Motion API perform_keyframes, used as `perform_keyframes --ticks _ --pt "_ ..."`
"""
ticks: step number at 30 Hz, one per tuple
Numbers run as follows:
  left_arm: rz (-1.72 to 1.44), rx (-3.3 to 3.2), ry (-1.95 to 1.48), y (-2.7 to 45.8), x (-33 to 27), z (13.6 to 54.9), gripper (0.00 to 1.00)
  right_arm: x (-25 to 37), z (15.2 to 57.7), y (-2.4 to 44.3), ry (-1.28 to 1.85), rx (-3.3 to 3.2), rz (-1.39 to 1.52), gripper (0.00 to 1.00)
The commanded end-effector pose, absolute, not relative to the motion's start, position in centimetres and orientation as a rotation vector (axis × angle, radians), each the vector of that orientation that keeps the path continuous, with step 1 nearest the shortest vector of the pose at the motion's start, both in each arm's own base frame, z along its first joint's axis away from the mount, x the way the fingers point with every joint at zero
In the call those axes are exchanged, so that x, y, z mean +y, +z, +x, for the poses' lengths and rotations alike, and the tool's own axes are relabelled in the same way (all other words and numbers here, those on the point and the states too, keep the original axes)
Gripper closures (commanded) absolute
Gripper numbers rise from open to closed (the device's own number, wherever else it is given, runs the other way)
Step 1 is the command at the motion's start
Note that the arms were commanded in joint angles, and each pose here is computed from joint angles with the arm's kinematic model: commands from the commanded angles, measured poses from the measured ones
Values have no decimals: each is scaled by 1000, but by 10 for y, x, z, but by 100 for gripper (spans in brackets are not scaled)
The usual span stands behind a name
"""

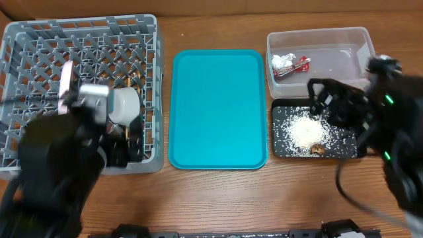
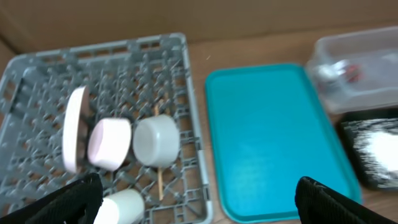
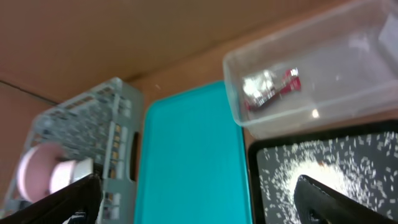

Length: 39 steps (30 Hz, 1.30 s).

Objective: Sort waste into correct bins and load items into the dishwasher

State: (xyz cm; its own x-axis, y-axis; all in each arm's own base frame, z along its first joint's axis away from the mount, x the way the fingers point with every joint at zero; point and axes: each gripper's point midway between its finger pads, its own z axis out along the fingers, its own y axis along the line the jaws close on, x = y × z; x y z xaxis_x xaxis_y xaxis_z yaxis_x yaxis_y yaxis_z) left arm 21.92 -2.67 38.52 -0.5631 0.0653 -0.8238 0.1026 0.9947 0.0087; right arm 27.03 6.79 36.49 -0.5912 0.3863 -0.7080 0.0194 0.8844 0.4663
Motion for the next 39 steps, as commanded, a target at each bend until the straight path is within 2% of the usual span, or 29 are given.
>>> perform_keyframes --ticks 1,14,17,21,26,27,32,39 --pt "177 2139 -195 393 -48 209 0 66 260 378 518 2119 265 0" --pt "181 2162 -199 388 -48 206 0 58 248 341 436 2284 294 0" --pt "181 2162 -199 388 -48 206 0 56 248 341 385 2288 227 0" --pt "181 2162 -199 388 -48 206 0 50 251 357 296 2204 102 0" --pt "181 2162 -199 388 -48 206 0 40 262 412 209 1828 -15 0" --pt "181 2162 -199 388 -48 206 0 36 262 410 197 1749 -1 0" --pt "181 2162 -199 388 -48 206 0 33 252 375 193 1673 0 0" --pt "181 2162 -199 388 -48 206 0 28 233 293 180 1688 5 0"
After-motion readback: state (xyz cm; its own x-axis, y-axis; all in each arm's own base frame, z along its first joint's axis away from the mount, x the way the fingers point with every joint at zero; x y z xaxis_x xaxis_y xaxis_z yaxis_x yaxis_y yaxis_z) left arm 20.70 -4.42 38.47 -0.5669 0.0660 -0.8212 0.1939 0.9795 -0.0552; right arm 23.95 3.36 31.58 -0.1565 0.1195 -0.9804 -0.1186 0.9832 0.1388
